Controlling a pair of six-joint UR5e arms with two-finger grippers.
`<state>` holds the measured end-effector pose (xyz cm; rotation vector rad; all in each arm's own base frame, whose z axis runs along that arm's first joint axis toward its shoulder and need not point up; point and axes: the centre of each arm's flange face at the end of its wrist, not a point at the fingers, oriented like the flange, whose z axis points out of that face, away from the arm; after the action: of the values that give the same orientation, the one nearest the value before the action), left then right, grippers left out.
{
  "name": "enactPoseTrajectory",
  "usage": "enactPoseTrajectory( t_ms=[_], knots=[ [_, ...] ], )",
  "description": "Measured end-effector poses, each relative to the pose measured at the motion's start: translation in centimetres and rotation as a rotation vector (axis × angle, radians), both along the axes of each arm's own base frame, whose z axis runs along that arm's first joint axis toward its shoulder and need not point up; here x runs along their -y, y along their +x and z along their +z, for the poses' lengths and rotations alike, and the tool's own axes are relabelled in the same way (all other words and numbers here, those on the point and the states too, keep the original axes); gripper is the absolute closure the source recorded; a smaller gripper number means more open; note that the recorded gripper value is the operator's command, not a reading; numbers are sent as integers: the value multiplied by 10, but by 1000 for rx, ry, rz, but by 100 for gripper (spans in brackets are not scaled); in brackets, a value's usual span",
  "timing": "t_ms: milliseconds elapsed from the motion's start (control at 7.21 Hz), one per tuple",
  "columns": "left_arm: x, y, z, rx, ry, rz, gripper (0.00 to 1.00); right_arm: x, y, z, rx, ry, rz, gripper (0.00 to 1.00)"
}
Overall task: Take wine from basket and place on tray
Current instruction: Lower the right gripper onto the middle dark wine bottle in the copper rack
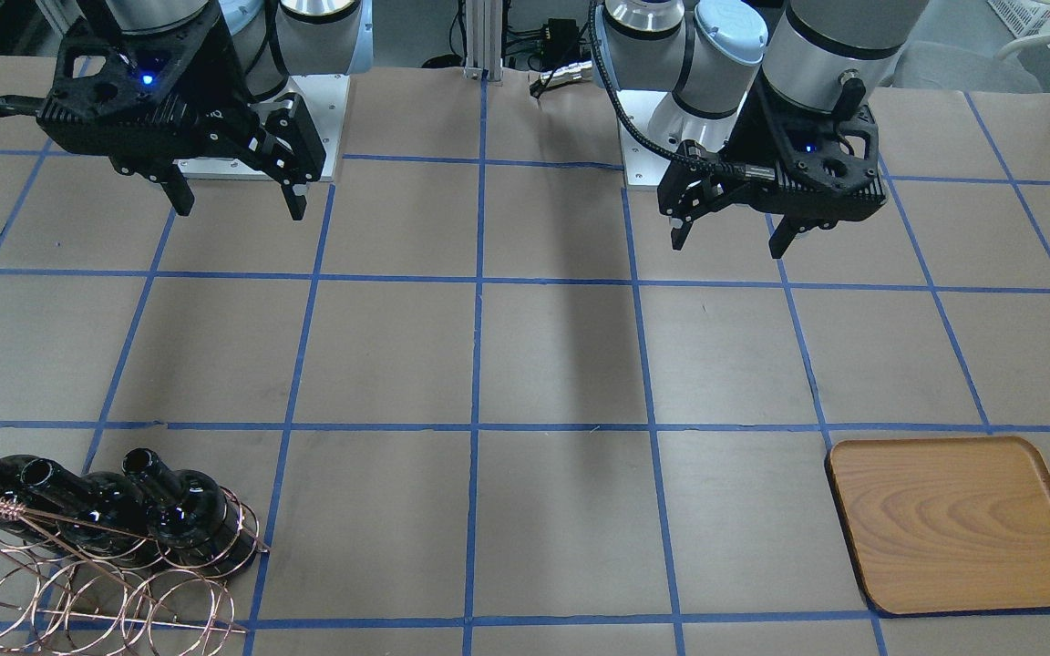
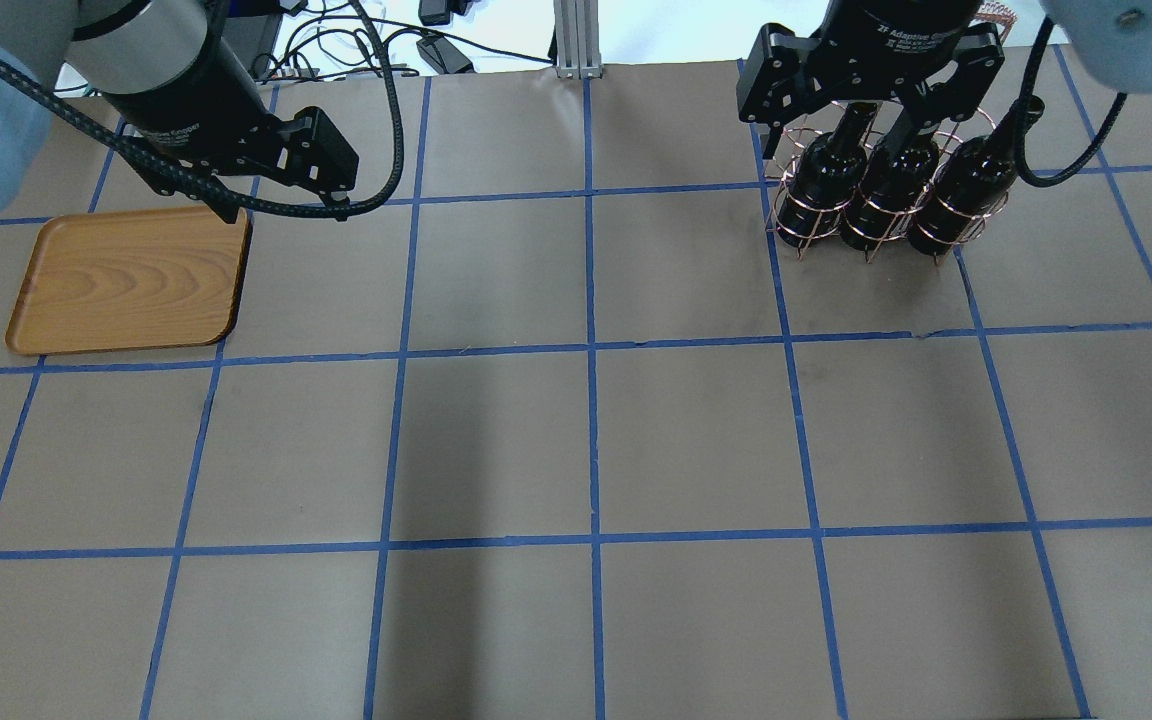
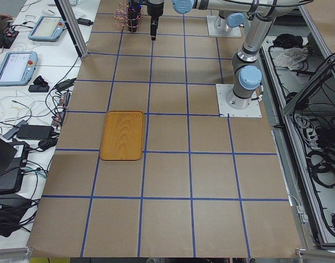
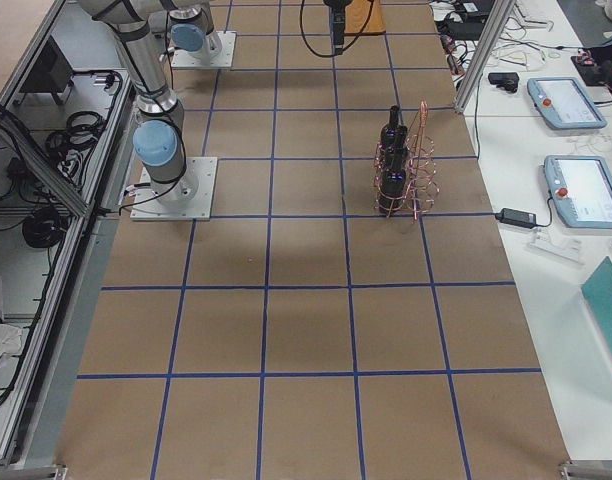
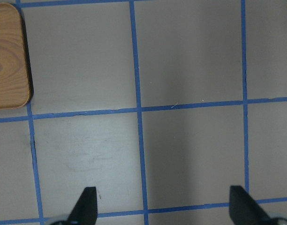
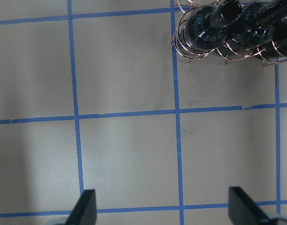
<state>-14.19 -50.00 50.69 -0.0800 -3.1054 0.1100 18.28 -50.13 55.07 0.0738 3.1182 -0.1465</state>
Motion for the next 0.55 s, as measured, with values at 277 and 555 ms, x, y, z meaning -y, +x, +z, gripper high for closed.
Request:
enactPoseTrajectory(
  t_ms=[277, 555],
  knots=[
    [0, -1, -5, -2, 5, -1, 0, 0, 0, 0, 0, 0, 0, 0],
    [0, -1, -6, -4, 4, -2, 0, 2, 0, -2, -5, 3, 7, 0]
  ],
)
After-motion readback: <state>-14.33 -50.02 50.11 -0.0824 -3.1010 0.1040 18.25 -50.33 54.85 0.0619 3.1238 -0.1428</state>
